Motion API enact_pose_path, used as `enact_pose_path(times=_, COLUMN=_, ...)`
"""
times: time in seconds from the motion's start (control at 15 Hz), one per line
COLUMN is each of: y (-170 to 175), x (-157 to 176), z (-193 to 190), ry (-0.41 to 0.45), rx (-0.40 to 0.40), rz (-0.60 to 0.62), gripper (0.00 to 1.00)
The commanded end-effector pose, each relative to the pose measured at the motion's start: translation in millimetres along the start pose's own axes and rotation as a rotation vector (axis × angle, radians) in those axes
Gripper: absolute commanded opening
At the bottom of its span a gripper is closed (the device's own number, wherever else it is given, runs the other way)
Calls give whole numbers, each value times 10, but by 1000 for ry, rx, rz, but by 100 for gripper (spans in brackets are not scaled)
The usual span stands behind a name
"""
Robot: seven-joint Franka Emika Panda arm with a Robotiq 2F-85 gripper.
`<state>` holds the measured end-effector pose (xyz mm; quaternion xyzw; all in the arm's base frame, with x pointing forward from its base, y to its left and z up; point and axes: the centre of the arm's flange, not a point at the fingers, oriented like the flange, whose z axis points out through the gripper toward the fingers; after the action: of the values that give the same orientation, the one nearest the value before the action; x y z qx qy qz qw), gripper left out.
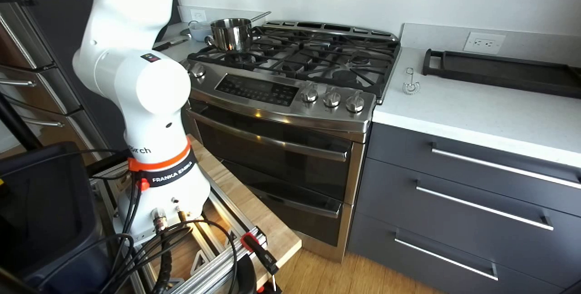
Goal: Remove the silver utensil from the pot and hang it on the hook at the top left
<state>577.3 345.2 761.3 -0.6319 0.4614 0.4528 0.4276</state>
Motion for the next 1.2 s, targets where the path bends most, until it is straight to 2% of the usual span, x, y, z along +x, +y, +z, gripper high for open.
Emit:
enact_pose_path(times=0.0, y=-66, x=-39, z=-59, ry=11, rx=-34, rz=16, gripper=3)
enact_pose_path(times=1.13, y=-64, x=26, z=20, ry=28, rx=-89, rz=22, gripper=3)
